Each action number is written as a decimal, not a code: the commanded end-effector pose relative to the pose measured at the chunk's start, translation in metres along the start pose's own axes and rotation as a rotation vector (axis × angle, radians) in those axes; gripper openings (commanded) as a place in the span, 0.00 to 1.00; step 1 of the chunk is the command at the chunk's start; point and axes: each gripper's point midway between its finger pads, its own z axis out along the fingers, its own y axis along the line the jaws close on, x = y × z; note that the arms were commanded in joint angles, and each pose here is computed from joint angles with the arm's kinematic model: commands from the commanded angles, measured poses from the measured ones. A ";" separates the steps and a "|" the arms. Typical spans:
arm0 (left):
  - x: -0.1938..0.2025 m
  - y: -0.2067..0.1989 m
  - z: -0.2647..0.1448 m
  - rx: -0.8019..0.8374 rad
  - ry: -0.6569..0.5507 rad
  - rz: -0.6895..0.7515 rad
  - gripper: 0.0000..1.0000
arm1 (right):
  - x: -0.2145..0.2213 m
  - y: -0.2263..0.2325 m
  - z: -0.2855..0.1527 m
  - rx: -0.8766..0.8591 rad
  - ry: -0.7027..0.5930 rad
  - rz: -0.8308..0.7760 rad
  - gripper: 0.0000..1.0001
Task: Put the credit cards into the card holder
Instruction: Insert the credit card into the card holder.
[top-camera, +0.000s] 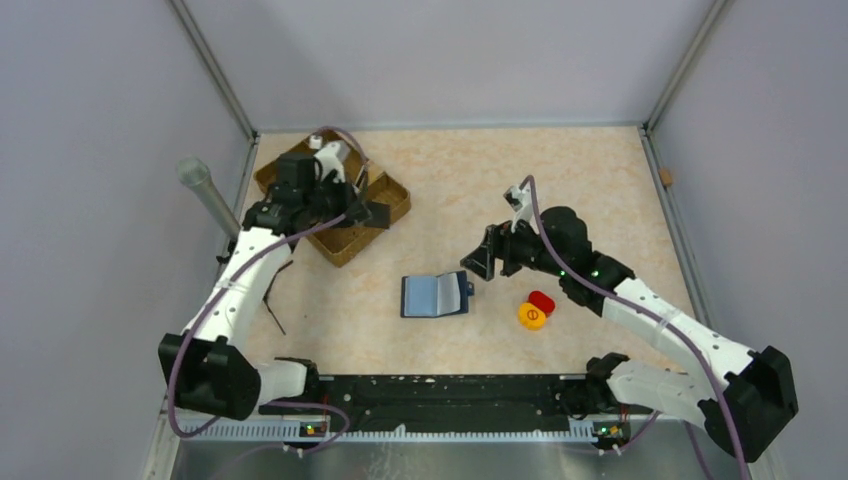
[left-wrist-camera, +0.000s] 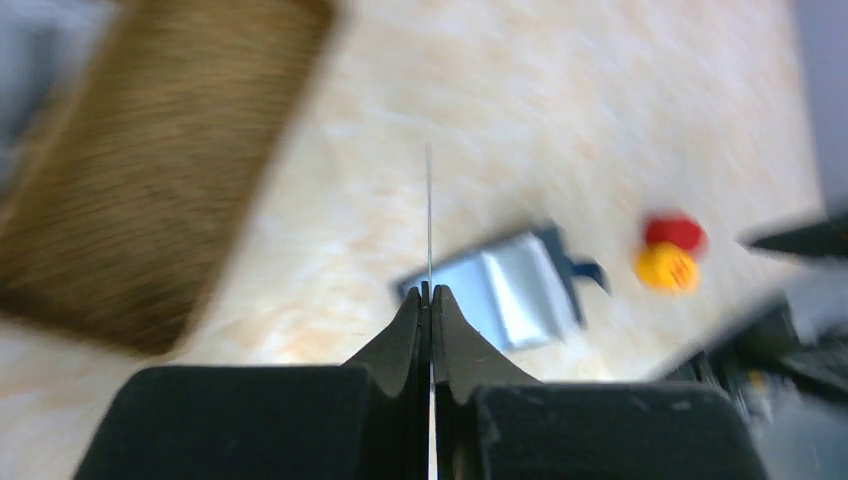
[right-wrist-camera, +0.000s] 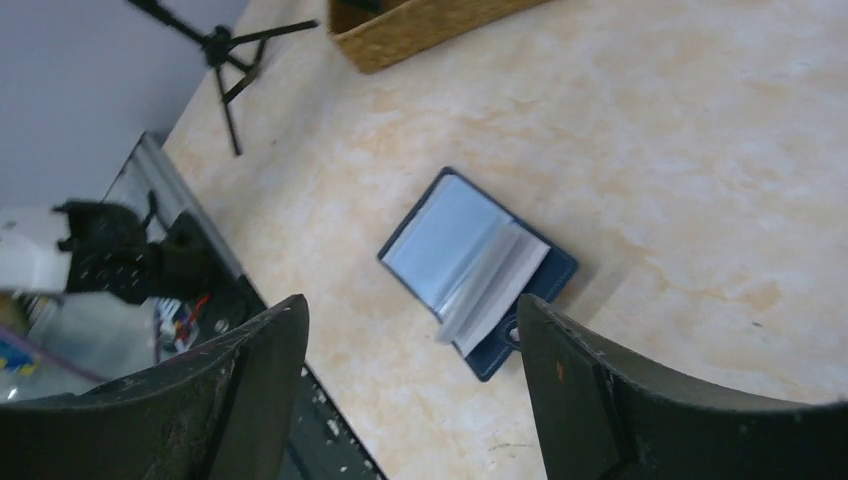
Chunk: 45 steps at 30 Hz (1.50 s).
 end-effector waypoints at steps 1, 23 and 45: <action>0.051 -0.107 -0.017 0.523 0.175 0.198 0.00 | -0.017 0.066 -0.026 -0.338 0.001 -0.141 0.76; 0.134 -0.198 -0.078 1.090 0.459 0.262 0.00 | 0.014 0.118 -0.038 -0.681 0.221 -0.083 0.28; 0.099 -0.135 -0.023 0.479 0.121 0.140 0.83 | 0.040 0.062 0.047 -0.198 0.179 0.218 0.00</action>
